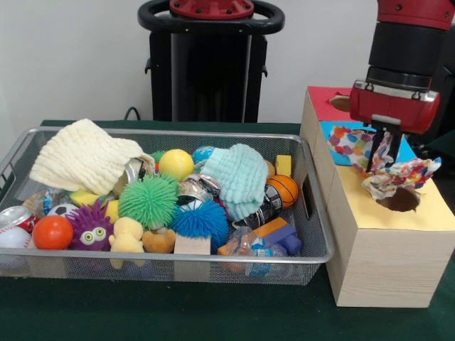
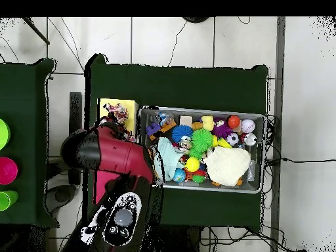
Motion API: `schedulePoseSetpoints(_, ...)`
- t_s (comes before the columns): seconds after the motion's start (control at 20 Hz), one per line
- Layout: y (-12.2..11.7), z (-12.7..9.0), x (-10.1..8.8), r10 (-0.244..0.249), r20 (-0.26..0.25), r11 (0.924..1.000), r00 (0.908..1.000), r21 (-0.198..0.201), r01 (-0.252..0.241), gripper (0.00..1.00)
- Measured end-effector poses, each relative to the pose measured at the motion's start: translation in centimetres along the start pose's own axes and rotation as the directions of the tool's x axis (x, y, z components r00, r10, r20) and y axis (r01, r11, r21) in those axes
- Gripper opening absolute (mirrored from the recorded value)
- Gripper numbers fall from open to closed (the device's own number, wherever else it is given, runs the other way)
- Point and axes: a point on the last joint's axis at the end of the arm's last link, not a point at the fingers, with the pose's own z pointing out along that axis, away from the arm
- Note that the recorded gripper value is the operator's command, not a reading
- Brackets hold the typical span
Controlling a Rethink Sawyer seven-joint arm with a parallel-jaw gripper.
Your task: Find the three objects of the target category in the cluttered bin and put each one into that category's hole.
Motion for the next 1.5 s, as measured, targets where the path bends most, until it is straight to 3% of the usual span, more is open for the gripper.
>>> schedulePoseSetpoints(0.25,-0.23,1.08,-0.06,0.009,-0.007,0.9999,0.9999,0.008,-0.009,0.00)
schedulePoseSetpoints(1.5,0.68,0.87,-0.78,0.079,-0.017,0.9968,0.9968,-0.016,-0.079,0.00)
